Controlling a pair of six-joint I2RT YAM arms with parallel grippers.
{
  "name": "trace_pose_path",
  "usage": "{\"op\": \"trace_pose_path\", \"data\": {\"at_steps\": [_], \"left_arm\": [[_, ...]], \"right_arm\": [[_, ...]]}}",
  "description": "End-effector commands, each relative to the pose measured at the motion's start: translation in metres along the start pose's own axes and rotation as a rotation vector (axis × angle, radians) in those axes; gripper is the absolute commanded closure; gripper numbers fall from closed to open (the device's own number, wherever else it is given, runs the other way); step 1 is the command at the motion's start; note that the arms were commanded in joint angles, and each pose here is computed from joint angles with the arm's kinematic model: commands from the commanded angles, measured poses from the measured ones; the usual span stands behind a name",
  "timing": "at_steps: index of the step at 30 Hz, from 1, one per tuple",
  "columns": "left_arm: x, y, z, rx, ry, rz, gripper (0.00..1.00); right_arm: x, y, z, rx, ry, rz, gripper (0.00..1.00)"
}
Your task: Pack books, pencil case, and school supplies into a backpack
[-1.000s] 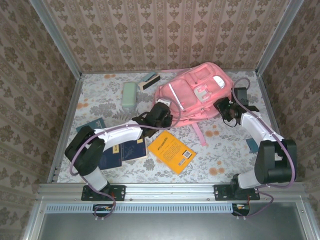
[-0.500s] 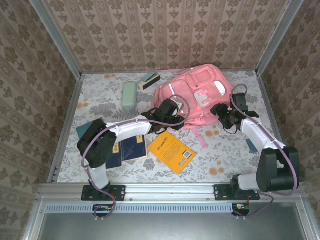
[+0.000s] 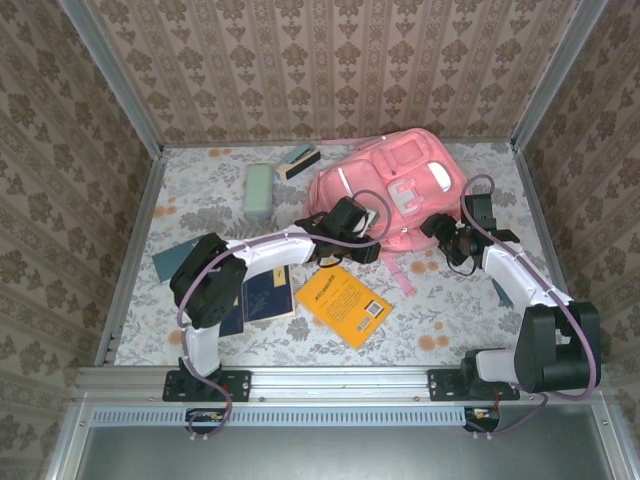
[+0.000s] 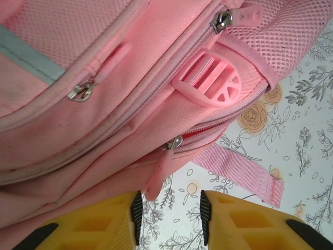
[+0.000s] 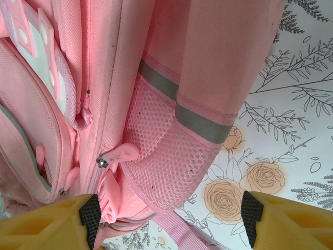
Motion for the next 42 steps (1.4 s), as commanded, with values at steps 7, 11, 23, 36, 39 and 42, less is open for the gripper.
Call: {"op": "trace_pose_path", "data": {"at_steps": [7, 11, 23, 36, 39, 42], "left_arm": [[0.009, -0.001, 0.02, 0.032, 0.14, 0.109, 0.62], [0.012, -0.002, 0.026, 0.043, 0.159, 0.137, 0.61], [0.011, 0.005, 0.039, 0.028, 0.196, 0.171, 1.0], [-0.021, 0.001, 0.007, 0.014, 0.053, 0.153, 1.0], [-0.022, -0.004, 0.003, 0.023, 0.058, 0.157, 1.0], [-0.018, -0.009, 0.0, 0.037, 0.069, 0.152, 1.0]], "right_arm": [[0.002, -0.006, 0.005, 0.039, 0.017, -0.016, 0.26], [0.003, -0.005, 0.007, 0.04, 0.022, -0.013, 0.26], [0.006, -0.004, 0.009, 0.049, 0.036, -0.001, 0.26], [0.043, -0.047, 0.029, 0.118, 0.214, 0.084, 0.24], [0.046, -0.052, 0.049, 0.147, 0.236, 0.138, 0.25], [0.049, -0.046, 0.056, 0.119, 0.251, 0.154, 0.27]]}}
Point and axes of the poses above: each hand's point on the last joint's axis, 136 mm out from that joint toward the fingers, its own z axis out along the fingers, its own x axis along the line the jaws close on, y = z × x, the point moved 4 cm from there along -z, back along the fingers, and after that the axes turned 14 degrees about -z, right-handed, at the moved point
